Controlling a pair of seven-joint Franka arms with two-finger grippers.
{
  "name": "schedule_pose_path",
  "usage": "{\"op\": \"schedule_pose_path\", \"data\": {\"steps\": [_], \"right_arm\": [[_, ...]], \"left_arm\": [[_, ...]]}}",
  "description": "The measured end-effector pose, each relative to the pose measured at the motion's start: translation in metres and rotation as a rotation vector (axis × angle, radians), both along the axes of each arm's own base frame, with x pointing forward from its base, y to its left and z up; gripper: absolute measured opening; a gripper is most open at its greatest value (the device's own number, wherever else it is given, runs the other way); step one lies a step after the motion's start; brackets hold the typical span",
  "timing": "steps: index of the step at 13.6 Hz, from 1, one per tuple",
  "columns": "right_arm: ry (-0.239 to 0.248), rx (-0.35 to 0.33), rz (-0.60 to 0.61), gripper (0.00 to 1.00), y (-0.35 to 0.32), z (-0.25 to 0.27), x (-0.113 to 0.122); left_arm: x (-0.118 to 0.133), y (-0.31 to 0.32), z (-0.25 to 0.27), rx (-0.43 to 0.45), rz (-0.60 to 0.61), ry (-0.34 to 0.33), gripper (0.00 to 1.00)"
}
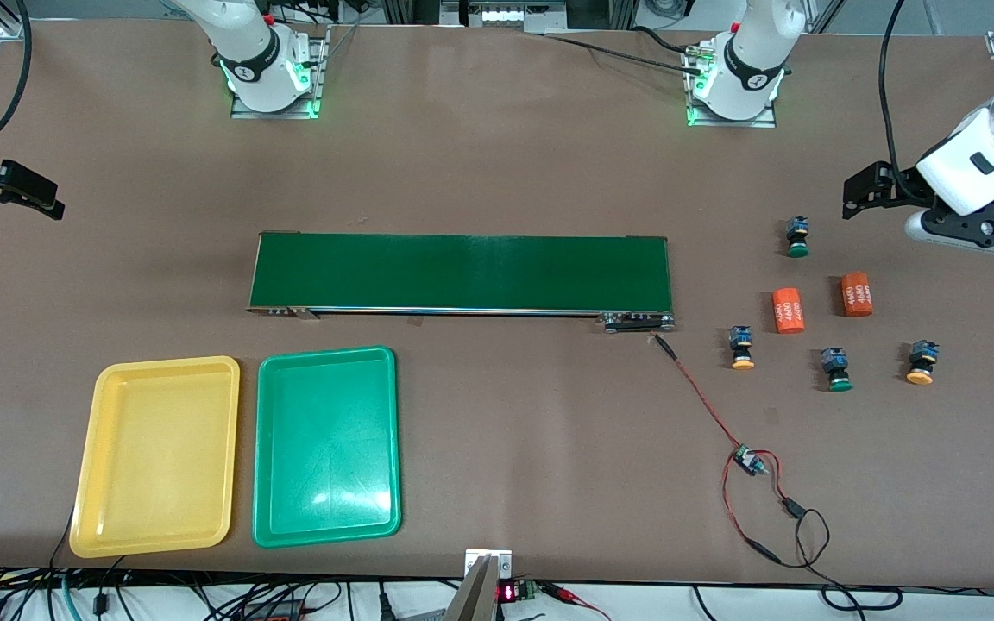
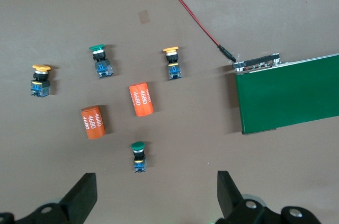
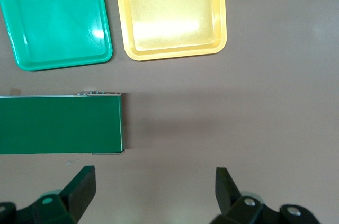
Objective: Sort buttons by color to trays
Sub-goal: 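Reach the left gripper down to the green-capped button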
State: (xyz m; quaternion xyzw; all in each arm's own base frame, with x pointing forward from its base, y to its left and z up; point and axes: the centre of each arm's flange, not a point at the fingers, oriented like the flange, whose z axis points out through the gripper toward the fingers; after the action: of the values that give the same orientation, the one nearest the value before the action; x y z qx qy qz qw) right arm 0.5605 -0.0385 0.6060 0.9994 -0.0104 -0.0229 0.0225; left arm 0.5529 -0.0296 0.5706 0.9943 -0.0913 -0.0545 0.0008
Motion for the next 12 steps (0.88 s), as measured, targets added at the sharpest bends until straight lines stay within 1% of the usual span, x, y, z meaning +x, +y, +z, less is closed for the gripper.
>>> {"op": "schedule_pose_path", "data": {"steps": [3, 6, 12], "right_arm": [[0.0, 0.0, 0.0, 1.0, 0.0, 0.0, 0.0], [0.0, 0.0, 0.0, 1.0, 0.0, 0.0, 0.0], [0.0, 0.0, 0.0, 1.0, 0.0, 0.0, 0.0]], "left_arm": [[0.012, -0.001, -0.012, 0.002, 0.0, 0.023, 1.0], [0.019, -0.001, -0.024, 0.003, 0.0, 0.047, 1.0], [0.037, 0.001, -0.063, 0.007, 0.007, 0.11, 1.0]]}}
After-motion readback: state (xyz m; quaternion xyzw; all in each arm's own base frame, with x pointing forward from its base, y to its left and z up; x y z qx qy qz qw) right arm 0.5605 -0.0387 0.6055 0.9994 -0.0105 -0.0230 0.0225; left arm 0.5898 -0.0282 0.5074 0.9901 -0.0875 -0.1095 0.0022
